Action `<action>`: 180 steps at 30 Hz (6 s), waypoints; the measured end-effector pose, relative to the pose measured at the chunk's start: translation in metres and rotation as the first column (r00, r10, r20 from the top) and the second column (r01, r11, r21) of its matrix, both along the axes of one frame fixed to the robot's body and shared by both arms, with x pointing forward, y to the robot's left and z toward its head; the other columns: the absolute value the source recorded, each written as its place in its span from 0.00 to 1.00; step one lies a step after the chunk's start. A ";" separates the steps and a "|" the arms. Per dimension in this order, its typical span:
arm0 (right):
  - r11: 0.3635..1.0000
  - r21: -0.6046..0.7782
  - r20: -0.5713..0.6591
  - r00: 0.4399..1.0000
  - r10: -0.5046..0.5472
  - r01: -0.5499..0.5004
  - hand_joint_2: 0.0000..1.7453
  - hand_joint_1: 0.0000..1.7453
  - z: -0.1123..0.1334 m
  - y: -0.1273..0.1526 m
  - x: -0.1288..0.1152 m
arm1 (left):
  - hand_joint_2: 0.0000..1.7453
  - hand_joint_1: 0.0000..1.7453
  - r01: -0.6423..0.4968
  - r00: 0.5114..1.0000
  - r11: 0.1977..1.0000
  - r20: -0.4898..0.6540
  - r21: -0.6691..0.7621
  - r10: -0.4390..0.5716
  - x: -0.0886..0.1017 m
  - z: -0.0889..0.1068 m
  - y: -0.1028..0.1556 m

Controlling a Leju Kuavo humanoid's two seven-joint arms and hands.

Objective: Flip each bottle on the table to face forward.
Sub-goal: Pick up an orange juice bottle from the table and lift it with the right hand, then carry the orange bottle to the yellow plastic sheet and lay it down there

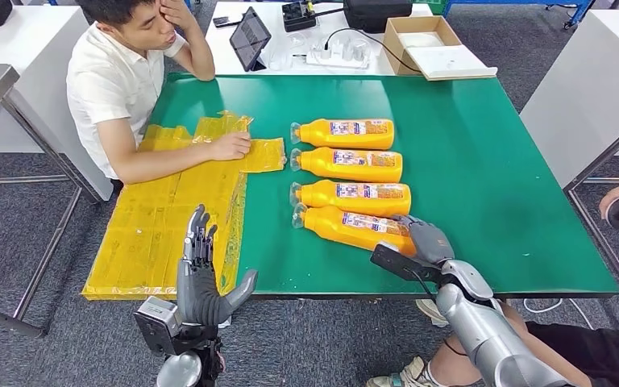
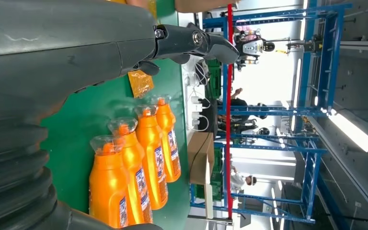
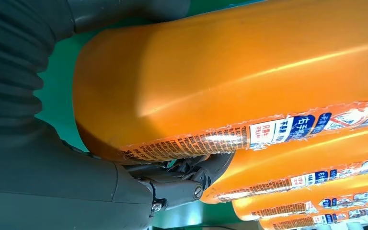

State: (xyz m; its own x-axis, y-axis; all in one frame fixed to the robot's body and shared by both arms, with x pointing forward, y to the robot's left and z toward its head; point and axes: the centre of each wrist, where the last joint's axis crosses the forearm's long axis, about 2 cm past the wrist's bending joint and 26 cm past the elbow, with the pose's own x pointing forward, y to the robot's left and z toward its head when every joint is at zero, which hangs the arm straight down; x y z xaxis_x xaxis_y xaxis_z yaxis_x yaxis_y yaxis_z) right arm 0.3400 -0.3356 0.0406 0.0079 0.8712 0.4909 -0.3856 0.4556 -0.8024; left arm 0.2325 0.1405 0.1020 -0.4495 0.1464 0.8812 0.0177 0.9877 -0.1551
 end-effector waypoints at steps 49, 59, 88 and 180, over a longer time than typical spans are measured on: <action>0.814 0.545 0.534 0.831 -0.154 -0.200 1.00 1.00 0.032 0.134 -0.093 | 1.00 0.00 0.315 0.928 0.872 -0.071 -0.375 -0.366 -0.023 -0.007 -0.013; 0.801 0.502 0.492 0.869 0.045 -0.326 1.00 1.00 0.015 0.184 -0.109 | 1.00 0.00 0.324 0.928 0.911 -0.104 -0.254 -0.359 -0.013 -0.009 -0.016; 0.752 0.561 0.392 0.911 0.127 -0.346 1.00 1.00 -0.004 0.214 -0.120 | 1.00 1.00 0.405 0.890 0.787 0.004 -0.466 -0.455 -0.015 -0.013 -0.012; 0.699 0.682 0.321 0.947 -0.022 -0.215 0.00 0.00 -0.001 0.216 -0.143 | 1.00 1.00 0.004 0.926 0.183 -0.072 0.983 0.369 0.136 0.002 0.066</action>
